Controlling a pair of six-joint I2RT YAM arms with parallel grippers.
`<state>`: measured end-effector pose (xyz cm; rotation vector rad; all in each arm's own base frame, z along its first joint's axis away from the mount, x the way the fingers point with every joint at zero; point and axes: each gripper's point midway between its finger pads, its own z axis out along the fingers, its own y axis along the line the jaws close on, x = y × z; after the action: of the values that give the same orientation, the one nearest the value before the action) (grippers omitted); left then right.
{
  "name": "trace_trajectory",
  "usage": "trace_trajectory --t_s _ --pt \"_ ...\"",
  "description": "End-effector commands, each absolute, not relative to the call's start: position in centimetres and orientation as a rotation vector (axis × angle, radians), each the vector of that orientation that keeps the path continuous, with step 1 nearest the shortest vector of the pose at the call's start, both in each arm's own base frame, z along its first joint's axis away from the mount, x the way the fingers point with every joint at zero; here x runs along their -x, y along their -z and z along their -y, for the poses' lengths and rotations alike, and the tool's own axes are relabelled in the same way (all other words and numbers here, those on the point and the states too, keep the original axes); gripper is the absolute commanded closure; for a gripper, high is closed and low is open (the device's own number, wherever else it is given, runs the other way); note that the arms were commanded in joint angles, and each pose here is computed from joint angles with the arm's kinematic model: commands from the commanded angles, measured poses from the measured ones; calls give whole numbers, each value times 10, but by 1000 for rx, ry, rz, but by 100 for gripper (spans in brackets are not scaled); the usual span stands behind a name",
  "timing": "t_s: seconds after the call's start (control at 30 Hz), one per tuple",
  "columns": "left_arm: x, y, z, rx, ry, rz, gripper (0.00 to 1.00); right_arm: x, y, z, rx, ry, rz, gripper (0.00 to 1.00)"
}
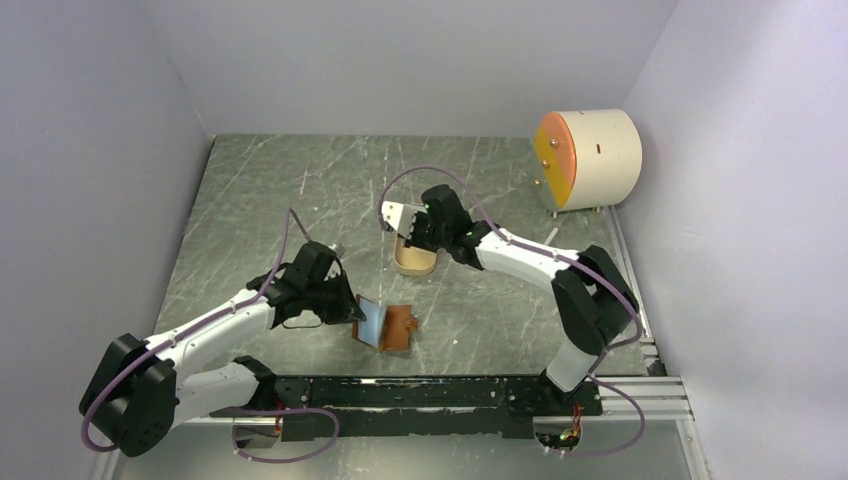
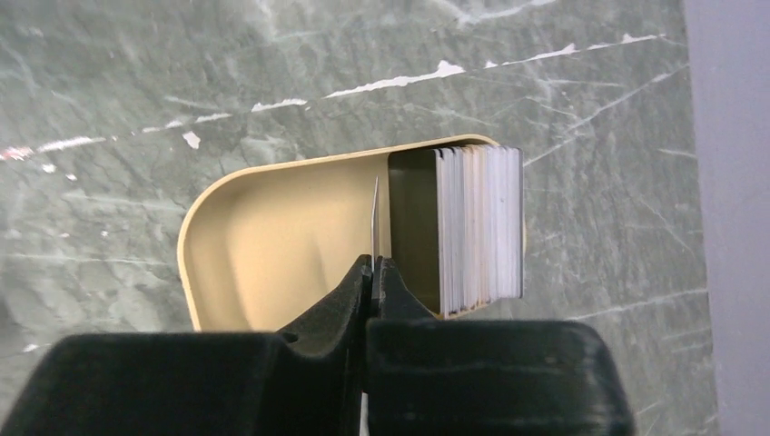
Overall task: Put the credit cards into the card holder
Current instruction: Pick up the credit card from the storage box, then insert the credit card into the card holder.
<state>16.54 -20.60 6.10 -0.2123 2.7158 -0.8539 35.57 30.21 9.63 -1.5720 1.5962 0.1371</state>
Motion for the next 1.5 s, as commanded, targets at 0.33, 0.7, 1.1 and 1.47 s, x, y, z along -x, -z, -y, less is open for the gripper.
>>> trace_trajectory --t_s 0.33,0.7,1.1,1.47 --pt "-182 -77 217 207 888 -2647 91 -307 -225 -306 727 -638 -1813 100" --pt "-185 -67 236 244 950 -2639 91 -214 -226 -304 59 -1308 -2031 100" --pt "-183 -55 248 263 923 -2638 91 -181 -144 -304 -36 -1113 -2274 100" --pt "-180 -45 244 299 909 -2648 91 -178 -122 -315 -45 -1127 -2327 100"
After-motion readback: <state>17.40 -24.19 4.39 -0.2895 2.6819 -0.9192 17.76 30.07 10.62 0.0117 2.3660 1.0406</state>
